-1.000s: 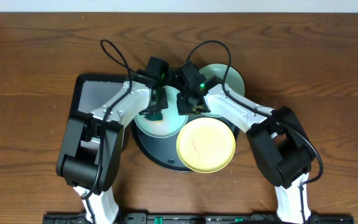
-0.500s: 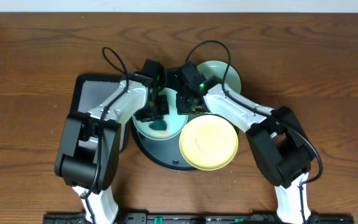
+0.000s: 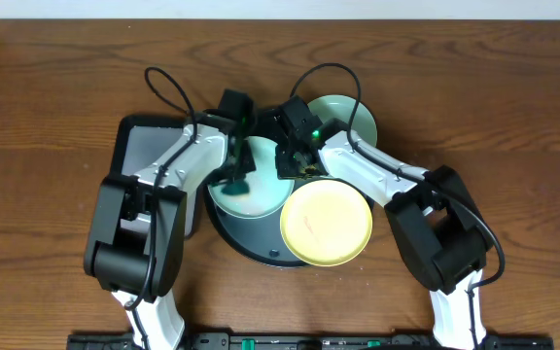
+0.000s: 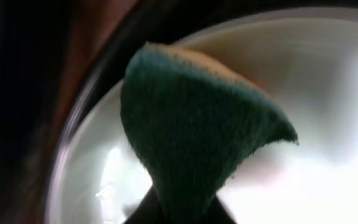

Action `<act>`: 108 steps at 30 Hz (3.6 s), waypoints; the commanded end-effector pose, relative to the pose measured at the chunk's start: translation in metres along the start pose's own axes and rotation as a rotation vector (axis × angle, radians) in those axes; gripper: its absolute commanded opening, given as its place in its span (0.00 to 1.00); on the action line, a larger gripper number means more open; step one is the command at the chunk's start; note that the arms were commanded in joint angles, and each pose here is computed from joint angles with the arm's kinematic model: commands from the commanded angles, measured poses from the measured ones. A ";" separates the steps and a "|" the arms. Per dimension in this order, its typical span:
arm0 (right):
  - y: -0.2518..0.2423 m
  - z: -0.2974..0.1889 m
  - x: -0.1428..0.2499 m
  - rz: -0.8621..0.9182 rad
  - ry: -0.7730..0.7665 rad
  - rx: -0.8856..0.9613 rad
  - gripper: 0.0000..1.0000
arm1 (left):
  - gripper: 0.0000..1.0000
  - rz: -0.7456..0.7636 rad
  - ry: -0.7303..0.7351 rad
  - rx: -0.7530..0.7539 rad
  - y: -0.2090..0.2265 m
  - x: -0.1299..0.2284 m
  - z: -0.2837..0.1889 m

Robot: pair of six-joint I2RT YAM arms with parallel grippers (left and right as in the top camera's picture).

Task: Clean dirty plates on tray and stack at the side
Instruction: 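Scrub the held green plate with the sponge in the left gripper, then lift the green plate with right gripper and carry it to the right side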

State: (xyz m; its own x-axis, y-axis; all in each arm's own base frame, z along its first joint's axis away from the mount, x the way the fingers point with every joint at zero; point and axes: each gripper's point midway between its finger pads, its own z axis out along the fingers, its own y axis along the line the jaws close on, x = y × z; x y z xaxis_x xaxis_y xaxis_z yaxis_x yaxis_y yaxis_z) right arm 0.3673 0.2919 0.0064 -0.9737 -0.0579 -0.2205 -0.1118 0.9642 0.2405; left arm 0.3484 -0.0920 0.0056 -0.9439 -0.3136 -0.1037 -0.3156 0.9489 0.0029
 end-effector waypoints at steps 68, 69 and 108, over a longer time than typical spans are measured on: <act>0.009 0.010 0.015 -0.153 0.075 -0.041 0.01 | 0.07 -0.030 -0.121 0.084 0.055 -0.069 -0.137; 0.011 0.007 0.013 -0.169 0.072 -0.043 0.01 | 0.08 -0.036 -0.118 0.080 0.061 -0.068 -0.140; 0.042 -0.276 -0.037 -0.564 -0.805 0.865 0.01 | 0.08 -0.080 -0.089 0.041 0.100 -0.069 -0.137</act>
State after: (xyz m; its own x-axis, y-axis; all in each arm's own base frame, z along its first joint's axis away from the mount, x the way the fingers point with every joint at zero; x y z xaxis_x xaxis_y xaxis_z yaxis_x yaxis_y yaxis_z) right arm 0.3517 0.2705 0.2424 -0.4865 -0.5873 -0.6468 -0.1661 0.7890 -0.5915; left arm 0.3686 0.0171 0.1485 -0.8964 -0.4030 -0.1846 -0.3979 0.9151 -0.0654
